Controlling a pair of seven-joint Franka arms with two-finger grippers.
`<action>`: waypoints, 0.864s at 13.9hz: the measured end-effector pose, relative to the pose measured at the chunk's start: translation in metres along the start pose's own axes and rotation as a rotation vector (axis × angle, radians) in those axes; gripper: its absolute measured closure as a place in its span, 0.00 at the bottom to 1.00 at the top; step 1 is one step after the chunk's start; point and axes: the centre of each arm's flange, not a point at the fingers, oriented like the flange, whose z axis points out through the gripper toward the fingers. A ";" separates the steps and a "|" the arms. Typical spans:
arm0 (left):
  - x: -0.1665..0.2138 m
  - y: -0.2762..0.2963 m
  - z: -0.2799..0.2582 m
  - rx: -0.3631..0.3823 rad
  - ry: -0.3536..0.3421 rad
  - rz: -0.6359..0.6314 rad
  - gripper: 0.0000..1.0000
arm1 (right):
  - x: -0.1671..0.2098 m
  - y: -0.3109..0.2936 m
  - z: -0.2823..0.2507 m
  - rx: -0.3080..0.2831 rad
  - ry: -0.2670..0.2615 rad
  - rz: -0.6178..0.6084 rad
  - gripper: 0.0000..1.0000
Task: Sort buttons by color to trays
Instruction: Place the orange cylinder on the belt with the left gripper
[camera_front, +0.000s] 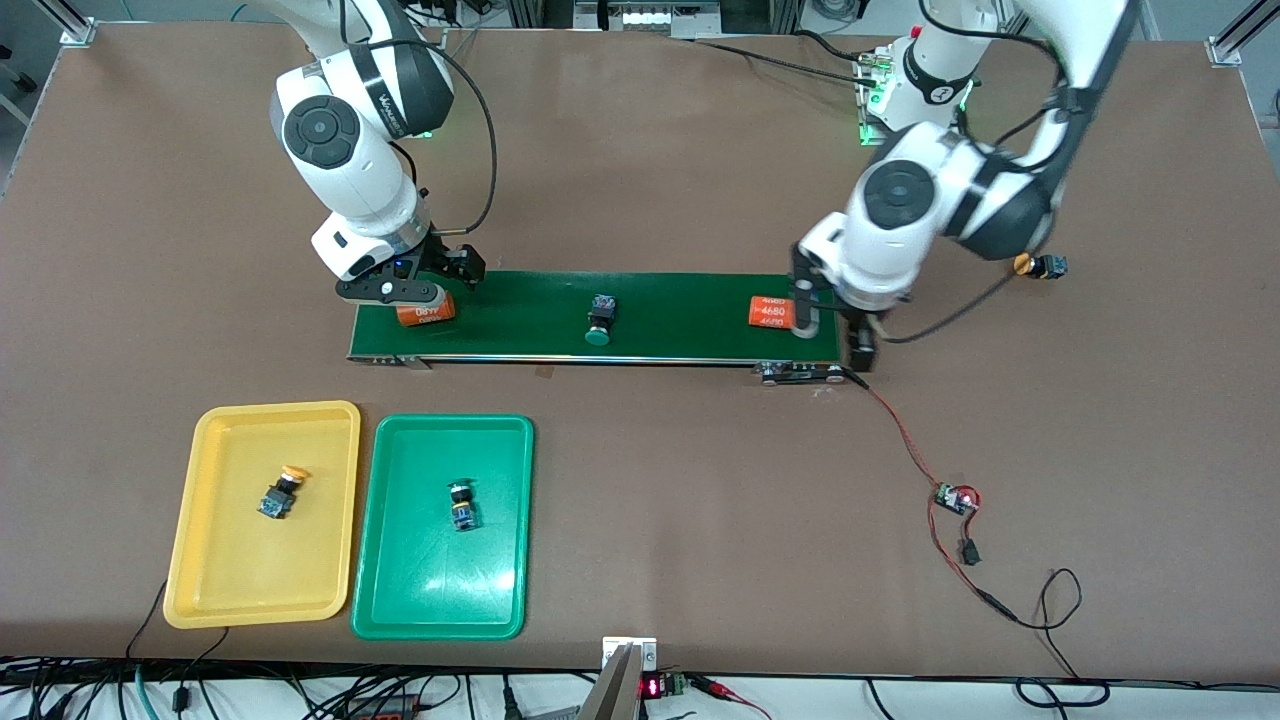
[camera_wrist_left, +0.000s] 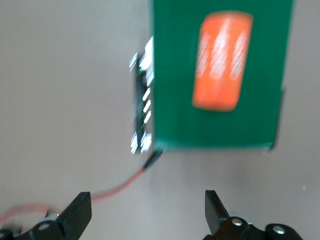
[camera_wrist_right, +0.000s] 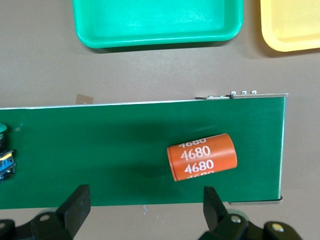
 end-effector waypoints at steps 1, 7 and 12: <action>-0.031 -0.012 0.005 -0.007 -0.014 -0.058 0.00 | 0.000 0.000 0.000 0.000 0.000 0.004 0.00; -0.253 -0.039 0.068 -0.127 -0.063 -0.505 0.00 | -0.009 -0.019 0.014 -0.011 -0.015 0.051 0.00; -0.307 -0.003 0.115 -0.256 -0.062 -0.829 0.00 | -0.025 -0.068 0.036 0.007 0.012 0.106 0.00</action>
